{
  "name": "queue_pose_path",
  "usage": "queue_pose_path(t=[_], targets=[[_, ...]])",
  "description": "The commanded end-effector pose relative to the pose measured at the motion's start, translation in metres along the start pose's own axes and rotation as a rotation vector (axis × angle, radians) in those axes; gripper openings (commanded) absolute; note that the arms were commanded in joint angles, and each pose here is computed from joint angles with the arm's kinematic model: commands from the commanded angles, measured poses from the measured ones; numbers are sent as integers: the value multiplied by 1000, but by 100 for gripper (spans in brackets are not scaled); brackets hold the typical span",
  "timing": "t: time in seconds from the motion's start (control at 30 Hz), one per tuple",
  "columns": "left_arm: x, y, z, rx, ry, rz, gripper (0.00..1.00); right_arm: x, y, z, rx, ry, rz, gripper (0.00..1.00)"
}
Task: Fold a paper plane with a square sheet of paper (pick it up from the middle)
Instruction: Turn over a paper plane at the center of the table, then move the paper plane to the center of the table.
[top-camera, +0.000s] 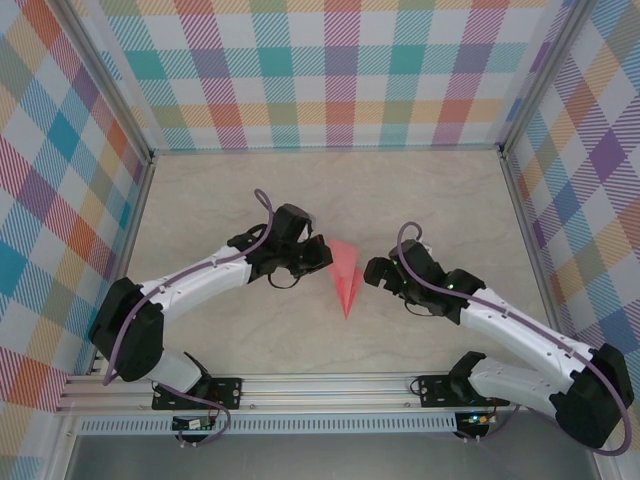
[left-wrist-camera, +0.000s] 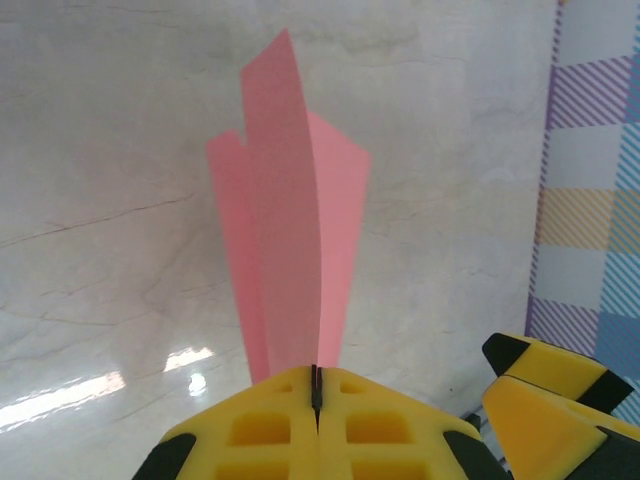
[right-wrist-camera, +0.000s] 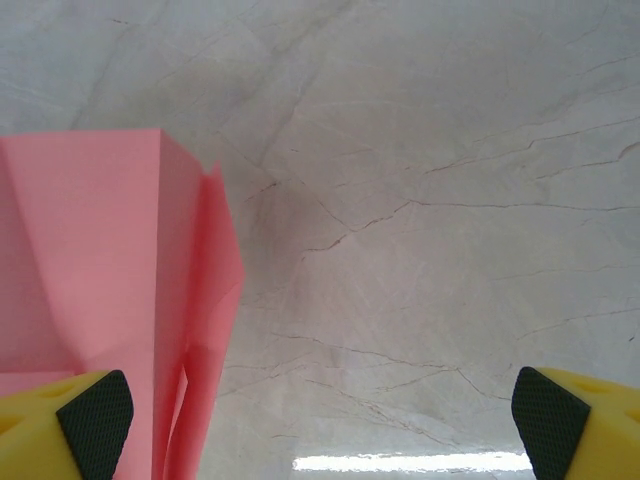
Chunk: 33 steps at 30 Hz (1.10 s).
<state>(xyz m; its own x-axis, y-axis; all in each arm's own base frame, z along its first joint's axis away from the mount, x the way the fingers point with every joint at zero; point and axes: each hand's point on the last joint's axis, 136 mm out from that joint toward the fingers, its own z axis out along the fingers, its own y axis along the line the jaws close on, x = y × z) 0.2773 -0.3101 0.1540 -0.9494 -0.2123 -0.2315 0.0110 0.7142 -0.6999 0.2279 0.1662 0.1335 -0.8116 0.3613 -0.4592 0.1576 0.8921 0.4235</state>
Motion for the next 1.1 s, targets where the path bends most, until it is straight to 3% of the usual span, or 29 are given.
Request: queue_pose_path(t=[0.0, 0.23, 0.57, 0.7, 1.07], targets=[[9, -3, 6, 58, 17, 13, 4, 3, -3, 1, -9, 6, 8, 100], [23, 63, 25, -120, 0, -62, 3, 19, 28, 15, -126, 120, -73, 90], [42, 125, 17, -329, -10, -98, 2, 56, 58, 48, -153, 301, -156, 70], [42, 135, 11, -368, -33, -97, 2, 74, 74, 57, -133, 328, -222, 67], [49, 144, 11, -396, -7, -92, 2, 111, 107, 77, -130, 409, -320, 45]])
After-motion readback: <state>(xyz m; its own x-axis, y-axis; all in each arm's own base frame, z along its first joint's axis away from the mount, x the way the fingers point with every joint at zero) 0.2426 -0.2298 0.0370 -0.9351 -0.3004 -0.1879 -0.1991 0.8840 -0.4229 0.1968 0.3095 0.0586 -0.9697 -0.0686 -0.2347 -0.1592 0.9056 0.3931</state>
